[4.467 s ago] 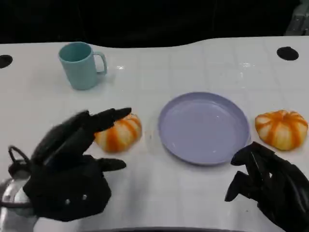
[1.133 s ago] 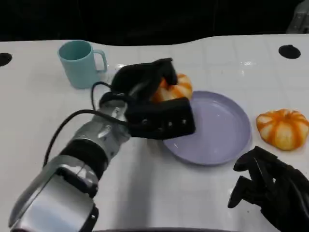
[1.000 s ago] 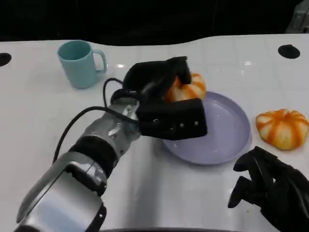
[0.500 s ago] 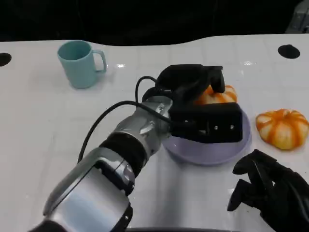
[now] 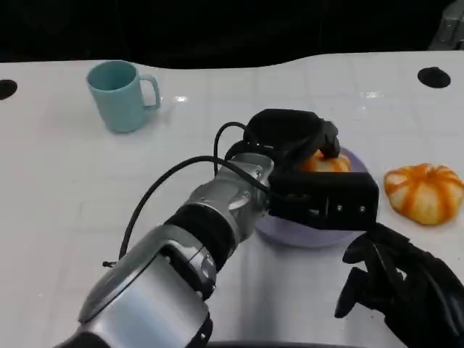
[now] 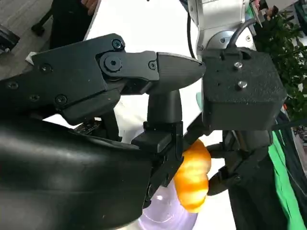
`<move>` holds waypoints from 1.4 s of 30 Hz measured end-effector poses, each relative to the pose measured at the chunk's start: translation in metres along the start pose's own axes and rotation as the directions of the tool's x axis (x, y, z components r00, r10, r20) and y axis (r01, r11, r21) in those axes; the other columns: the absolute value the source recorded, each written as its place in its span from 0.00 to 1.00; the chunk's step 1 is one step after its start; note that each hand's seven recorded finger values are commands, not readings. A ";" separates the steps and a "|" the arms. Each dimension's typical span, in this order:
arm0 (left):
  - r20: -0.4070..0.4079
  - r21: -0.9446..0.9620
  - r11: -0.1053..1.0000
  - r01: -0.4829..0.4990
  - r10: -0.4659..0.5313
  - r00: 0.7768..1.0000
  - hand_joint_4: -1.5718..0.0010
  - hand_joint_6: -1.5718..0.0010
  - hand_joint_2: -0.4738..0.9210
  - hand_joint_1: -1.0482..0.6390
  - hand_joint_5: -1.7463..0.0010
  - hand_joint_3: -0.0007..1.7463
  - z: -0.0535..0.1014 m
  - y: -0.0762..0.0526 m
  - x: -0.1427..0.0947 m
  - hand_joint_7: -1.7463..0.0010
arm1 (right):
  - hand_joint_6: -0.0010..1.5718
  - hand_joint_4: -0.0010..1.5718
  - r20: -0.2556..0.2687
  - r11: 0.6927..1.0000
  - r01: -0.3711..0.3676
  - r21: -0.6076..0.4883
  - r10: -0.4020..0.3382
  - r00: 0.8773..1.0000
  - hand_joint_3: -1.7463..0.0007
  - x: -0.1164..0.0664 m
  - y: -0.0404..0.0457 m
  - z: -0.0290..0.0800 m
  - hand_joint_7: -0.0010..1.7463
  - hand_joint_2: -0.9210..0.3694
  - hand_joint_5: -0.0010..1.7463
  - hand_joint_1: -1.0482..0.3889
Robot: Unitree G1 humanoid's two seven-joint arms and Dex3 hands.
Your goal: Grasp the bread from the table and place it into the plate.
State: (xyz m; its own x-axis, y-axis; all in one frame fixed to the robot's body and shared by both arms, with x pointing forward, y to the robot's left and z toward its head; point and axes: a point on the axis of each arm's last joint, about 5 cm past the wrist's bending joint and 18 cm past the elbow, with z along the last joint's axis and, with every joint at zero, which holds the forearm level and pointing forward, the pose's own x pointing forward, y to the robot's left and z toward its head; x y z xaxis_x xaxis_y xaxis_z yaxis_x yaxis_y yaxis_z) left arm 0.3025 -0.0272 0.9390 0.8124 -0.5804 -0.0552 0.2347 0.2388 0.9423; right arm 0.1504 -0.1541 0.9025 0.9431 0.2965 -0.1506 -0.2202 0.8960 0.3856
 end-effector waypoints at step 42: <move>0.161 -0.754 0.627 0.198 -0.115 0.980 0.88 0.75 1.00 0.23 0.69 0.17 -0.060 0.029 -0.021 0.95 | 0.32 0.39 -0.017 1.000 0.028 0.005 -0.028 0.999 0.76 0.001 -0.0059 0.001 0.90 0.00 1.00 0.43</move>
State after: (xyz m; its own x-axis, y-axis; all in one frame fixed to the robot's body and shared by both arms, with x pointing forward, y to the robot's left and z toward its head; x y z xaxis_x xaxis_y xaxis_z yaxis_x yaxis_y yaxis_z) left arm 0.3242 0.0389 0.9473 0.6833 -0.7219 -0.1096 0.7099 0.6217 0.3309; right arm 0.1531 -0.1595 0.9013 0.9446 0.2769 -0.1763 -0.1923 0.9021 0.3862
